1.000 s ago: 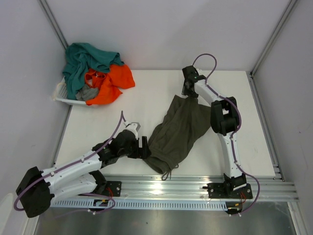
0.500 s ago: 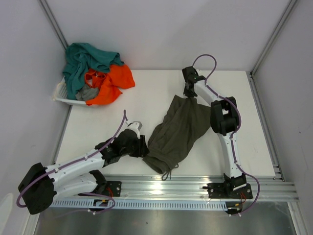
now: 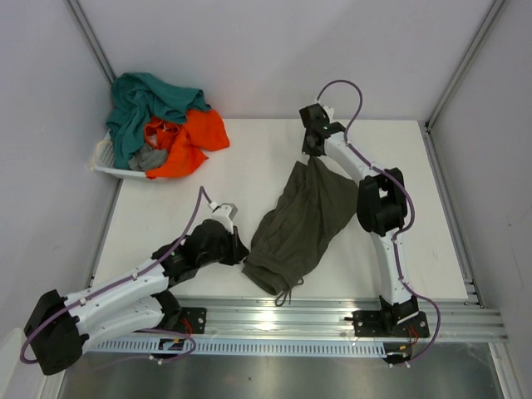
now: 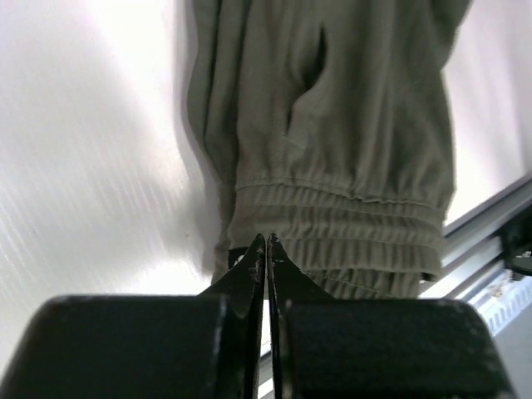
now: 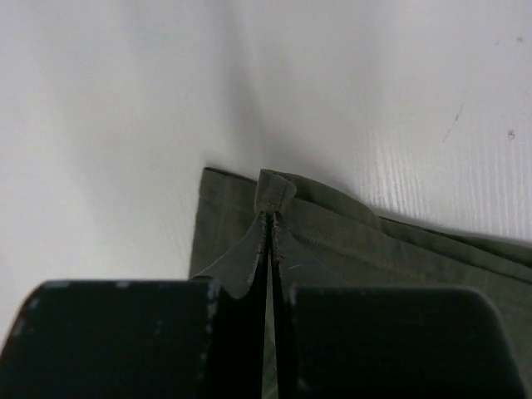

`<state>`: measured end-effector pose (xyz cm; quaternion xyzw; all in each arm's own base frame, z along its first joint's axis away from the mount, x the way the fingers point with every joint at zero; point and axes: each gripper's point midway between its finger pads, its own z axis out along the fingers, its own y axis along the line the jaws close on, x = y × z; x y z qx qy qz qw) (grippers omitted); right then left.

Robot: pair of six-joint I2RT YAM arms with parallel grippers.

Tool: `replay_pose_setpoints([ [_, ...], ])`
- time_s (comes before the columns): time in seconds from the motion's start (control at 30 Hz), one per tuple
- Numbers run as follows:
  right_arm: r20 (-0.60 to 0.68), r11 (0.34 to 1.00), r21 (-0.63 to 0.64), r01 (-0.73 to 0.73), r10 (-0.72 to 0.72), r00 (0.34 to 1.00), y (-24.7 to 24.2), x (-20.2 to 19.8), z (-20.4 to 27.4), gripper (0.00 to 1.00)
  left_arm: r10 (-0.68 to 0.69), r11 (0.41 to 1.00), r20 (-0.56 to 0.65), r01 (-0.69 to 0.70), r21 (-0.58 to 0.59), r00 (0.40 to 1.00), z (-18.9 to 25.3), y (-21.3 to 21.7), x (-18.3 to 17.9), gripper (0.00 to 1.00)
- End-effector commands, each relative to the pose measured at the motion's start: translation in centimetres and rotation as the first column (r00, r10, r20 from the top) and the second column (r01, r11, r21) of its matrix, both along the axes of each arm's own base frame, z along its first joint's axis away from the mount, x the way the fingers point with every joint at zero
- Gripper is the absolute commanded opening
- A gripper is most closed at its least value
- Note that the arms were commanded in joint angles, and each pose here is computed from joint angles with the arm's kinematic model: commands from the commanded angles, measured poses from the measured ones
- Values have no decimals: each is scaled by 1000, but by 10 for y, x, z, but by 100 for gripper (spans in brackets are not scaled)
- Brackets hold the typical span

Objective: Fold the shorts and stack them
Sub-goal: Fold the shorts

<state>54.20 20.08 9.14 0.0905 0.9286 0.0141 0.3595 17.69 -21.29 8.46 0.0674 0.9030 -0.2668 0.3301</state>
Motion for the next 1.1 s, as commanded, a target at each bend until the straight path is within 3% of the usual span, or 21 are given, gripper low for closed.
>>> replay_pose_setpoints([
  [0.0, 115, 1000, 27, 2, -5, 993, 10, 10, 59, 0, 5, 999, 33, -4, -36, 999, 10, 5, -2, 1],
  [0.27, 125, 999, 23, 25, -28, 992, 13, 21, 54, 0, -2, 997, 48, 6, -78, 999, 9, 18, -20, 1],
  [0.3, 128, 999, 22, 25, -27, 991, 12, 21, 55, 0, -3, 997, 42, 6, -71, 999, 7, 18, -20, 21],
  [0.37, 122, 999, 22, 27, -29, 992, 11, 21, 54, 0, -2, 999, 31, 3, -48, 1000, 8, 18, -18, 47],
  [0.4, 118, 999, 20, 27, -29, 993, 9, 22, 53, 0, -8, 999, 10, 9, -36, 1000, 5, 15, -17, 66],
  [0.47, 111, 1000, 15, 27, -28, 993, 7, 22, 50, 0, -23, 999, 5, 23, -47, 1000, 5, 9, -16, 73],
  [0.7, 93, 1000, 2, 24, -25, 995, 6, 22, 38, 0, -48, 998, -45, 46, -30, 998, -8, -3, -13, 77],
  [0.9, 94, 1000, 3, 18, -18, 995, 7, 24, 35, 0, -40, 997, -23, 38, -60, 999, -1, -11, -6, 62],
  [1.07, 88, 1000, -2, 16, -15, 996, 7, 24, 32, 0, -41, 997, -7, 40, -66, 999, 8, -12, -3, 60],
])
